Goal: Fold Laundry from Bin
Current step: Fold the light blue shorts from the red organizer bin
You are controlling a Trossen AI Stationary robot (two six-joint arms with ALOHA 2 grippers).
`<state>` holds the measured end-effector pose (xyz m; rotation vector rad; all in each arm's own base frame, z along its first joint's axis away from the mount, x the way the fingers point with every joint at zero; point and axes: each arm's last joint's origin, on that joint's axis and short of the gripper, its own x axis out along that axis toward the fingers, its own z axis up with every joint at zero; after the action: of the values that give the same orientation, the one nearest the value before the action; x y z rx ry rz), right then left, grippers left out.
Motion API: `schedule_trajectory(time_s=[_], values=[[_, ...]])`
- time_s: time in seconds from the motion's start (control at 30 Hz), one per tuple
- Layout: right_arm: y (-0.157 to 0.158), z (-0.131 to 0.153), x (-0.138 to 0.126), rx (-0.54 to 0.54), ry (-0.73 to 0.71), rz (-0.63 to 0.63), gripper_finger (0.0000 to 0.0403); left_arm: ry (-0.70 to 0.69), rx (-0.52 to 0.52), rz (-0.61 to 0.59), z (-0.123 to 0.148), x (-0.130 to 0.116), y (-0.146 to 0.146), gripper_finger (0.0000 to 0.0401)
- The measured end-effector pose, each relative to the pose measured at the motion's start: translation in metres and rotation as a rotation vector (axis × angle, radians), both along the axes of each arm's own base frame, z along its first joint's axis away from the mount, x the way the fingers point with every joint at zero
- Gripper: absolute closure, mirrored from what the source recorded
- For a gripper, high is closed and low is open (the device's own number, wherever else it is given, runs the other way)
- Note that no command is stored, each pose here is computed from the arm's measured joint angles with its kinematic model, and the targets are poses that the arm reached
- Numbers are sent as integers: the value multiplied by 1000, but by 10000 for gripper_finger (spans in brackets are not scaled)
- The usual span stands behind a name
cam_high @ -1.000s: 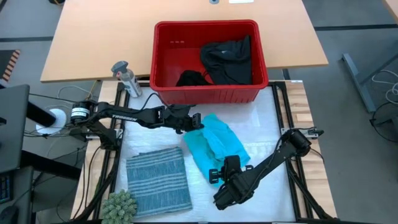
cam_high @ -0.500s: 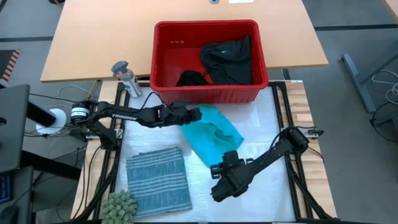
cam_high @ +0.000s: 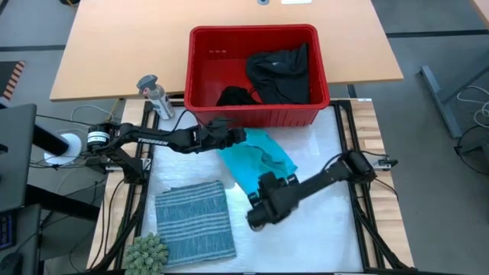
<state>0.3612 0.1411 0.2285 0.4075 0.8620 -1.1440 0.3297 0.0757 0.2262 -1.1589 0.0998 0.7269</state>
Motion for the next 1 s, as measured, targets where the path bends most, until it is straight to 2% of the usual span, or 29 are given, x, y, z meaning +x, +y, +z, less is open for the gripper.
schedule_trajectory(time_s=[0.1, 0.2, 0.3, 0.4, 0.53, 0.8, 1.0], values=[[-20, -8, 4, 4, 58, -39, 230, 0, -1, -3, 0, 0, 0, 333], [-36, -18, 10, 15, 92, -16, 246, 11, 21, -17, 0, 0, 0, 333], [-46, -30, 15, 65, 108, 11, 257, 57, 111, -115, 1, 1, -1, 330], [-52, -39, 19, 123, 101, 35, 259, 80, 150, -173, 1, 1, -1, 317], [-54, -50, 23, 165, 68, 60, 248, 89, 171, -166, 1, 1, -1, 273], [-54, -52, 18, 163, 119, 58, 219, 77, 198, -157, 4, 0, 7, 156], [-57, -49, 12, 158, 175, 22, 219, -4, 168, -217, 11, -1, 18, 136]])
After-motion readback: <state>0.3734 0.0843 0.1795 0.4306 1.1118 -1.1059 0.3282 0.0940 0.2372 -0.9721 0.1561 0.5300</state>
